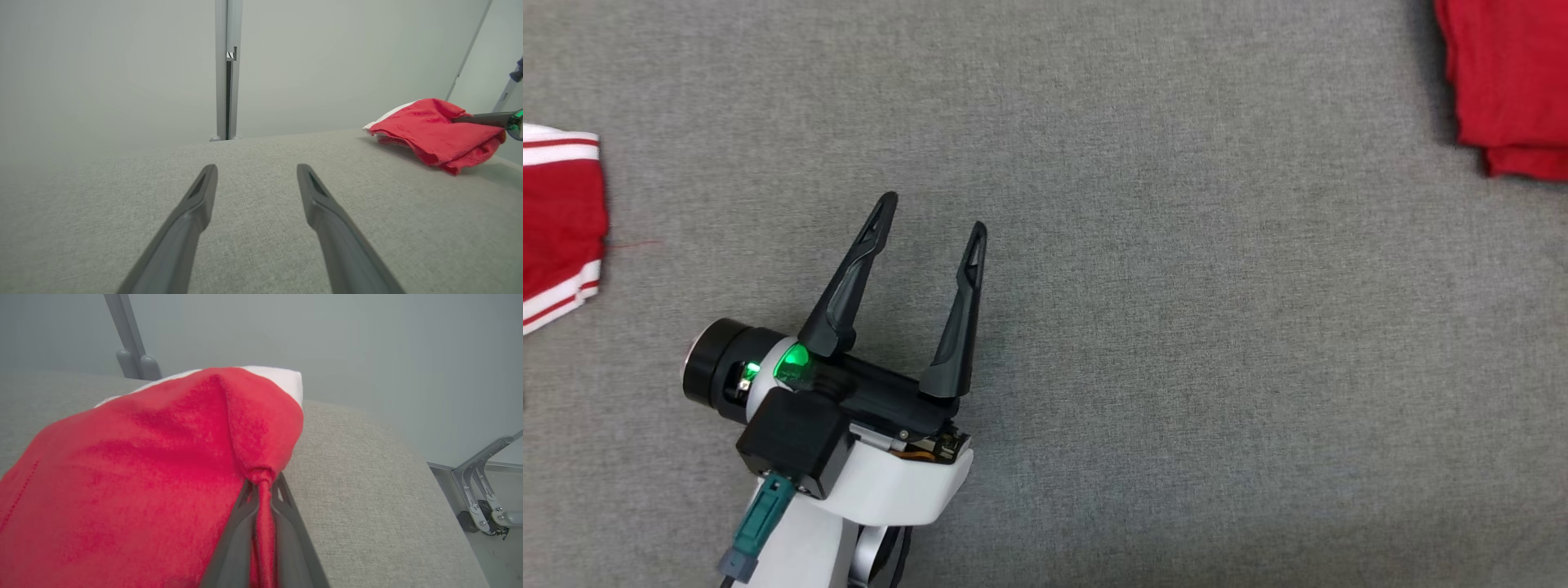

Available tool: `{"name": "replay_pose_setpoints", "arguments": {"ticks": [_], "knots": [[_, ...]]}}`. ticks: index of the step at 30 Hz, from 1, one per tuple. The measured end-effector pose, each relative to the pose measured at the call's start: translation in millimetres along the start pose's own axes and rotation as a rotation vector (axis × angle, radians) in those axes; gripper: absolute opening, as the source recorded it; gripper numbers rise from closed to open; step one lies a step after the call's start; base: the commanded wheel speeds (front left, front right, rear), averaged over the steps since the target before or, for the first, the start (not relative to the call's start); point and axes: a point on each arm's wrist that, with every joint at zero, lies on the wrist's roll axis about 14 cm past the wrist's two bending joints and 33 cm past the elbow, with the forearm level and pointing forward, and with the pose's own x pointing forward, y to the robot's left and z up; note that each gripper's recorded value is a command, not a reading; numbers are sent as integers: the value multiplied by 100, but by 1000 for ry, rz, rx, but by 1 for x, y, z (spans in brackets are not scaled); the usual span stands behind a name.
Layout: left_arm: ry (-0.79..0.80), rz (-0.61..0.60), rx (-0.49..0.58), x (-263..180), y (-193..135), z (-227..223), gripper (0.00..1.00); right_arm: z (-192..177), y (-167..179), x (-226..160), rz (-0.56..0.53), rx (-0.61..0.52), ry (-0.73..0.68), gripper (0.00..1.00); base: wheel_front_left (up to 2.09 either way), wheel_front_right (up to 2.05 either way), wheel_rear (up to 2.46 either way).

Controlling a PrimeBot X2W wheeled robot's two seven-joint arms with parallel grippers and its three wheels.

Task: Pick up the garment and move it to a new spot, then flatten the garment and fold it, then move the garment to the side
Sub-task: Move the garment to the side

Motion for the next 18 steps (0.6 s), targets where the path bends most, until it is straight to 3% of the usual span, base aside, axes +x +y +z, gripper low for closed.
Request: {"name": "replay_pose_setpoints", "arguments": {"ticks": [8,9,10,11,15,18], "knots": [[37,-87,3,14,-10,-31,100,-6,-51,6,-124,-104,13,0,0,0,0],[41,-87,2,15,-9,-33,100,-5,-57,6,-135,-143,14,21,0,0,0],[44,-87,1,15,-9,-35,100,-2,-63,7,-153,-164,11,85,0,0,0],[45,-89,0,14,-9,-35,100,1,-69,8,-173,-174,4,100,0,0,0],[44,-92,0,13,-11,-33,100,14,-75,13,-203,-260,-19,100,0,0,0],[36,-89,-1,12,-12,-26,100,44,-76,15,-225,-318,-83,100,0,0,0]]}}
